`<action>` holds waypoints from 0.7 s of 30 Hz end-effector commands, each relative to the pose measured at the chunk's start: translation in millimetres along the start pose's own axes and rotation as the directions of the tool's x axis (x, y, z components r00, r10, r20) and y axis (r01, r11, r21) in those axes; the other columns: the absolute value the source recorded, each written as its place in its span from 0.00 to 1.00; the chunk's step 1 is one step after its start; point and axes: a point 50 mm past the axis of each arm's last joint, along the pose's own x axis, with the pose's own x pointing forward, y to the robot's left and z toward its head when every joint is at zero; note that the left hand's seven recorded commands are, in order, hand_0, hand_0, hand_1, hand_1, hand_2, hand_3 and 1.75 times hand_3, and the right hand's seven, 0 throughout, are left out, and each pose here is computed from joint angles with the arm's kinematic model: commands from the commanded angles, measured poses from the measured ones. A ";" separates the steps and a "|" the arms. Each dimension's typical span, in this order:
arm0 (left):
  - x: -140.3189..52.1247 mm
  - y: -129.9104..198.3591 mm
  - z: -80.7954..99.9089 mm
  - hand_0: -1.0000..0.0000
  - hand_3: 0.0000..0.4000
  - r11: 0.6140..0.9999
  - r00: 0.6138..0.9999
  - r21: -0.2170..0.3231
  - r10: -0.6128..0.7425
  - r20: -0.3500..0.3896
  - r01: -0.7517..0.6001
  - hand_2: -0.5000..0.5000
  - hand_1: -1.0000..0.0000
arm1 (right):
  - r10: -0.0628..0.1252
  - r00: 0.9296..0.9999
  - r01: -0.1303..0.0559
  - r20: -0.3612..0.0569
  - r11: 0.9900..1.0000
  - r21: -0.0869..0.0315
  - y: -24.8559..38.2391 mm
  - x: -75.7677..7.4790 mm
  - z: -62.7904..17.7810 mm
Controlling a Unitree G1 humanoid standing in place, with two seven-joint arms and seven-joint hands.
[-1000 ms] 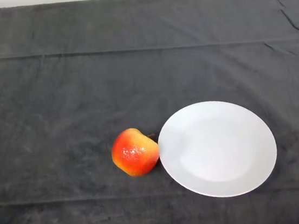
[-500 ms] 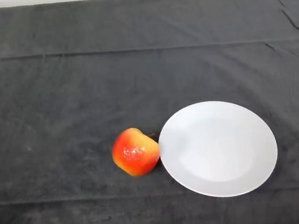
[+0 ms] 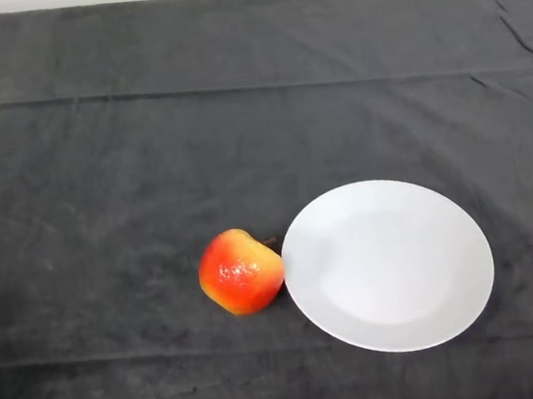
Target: Move the apple to the plate
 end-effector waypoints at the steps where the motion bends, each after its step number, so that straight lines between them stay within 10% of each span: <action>1: 1.8 -14.1 21.2 1.00 0.00 0.999 0.997 -0.027 -0.040 0.073 0.042 0.50 1.00 | -0.003 1.000 0.003 0.031 1.000 -0.002 -0.8 -6.2 11.8; 21: -61.1 -56.3 79.5 1.00 0.00 0.928 0.880 0.054 -0.367 0.301 0.368 0.50 1.00 | -0.005 1.000 0.005 0.030 1.000 -0.007 -0.9 -6.0 11.2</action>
